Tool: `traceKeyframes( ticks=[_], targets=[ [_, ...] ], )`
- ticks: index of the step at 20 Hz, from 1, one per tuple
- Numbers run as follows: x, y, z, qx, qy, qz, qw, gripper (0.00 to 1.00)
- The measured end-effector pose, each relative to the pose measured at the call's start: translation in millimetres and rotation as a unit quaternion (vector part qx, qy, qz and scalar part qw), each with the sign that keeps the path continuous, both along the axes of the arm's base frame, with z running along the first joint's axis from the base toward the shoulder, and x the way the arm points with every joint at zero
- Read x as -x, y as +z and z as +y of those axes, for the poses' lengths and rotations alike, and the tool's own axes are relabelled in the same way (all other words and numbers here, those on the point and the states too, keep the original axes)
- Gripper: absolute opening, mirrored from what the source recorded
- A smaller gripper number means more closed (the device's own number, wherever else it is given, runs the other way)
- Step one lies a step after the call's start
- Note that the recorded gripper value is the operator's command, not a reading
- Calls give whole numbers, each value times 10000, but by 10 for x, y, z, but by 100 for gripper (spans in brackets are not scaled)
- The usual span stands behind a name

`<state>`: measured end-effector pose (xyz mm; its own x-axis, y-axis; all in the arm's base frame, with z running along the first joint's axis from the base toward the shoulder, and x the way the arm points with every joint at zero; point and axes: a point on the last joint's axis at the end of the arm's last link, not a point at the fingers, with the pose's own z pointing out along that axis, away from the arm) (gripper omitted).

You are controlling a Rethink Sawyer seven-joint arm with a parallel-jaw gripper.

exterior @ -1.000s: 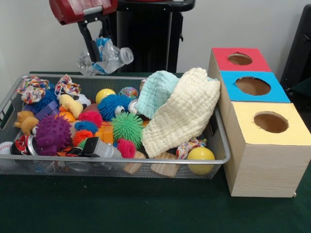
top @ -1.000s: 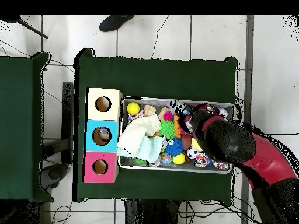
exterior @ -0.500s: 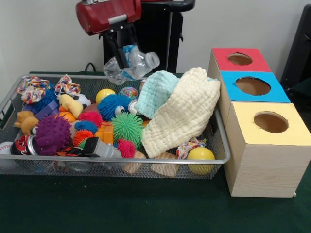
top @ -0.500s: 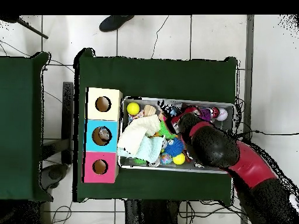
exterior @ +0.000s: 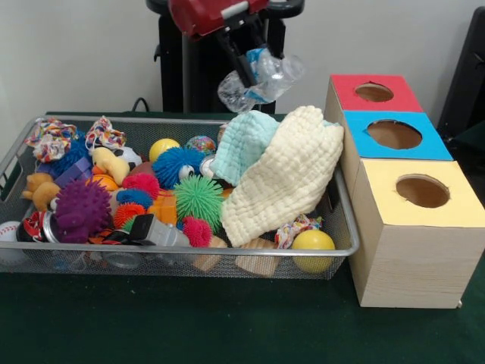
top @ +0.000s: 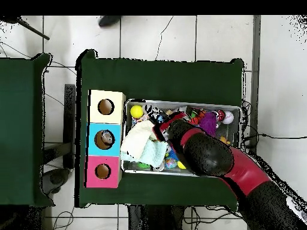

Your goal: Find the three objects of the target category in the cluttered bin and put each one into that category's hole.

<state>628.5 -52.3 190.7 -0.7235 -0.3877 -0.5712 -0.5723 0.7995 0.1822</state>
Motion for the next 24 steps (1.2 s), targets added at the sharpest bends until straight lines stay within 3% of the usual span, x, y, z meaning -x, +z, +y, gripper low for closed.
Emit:
traceKeyframes(
  ticks=[7, 18, 24],
  targets=[
    [4, 259, 446, -555, -199, -20, 9983, 0],
    [4, 534, 949, -1032, -434, -233, 9934, 0],
    [-38, 531, 1164, -1239, -689, -345, 9893, 0]
  ],
)
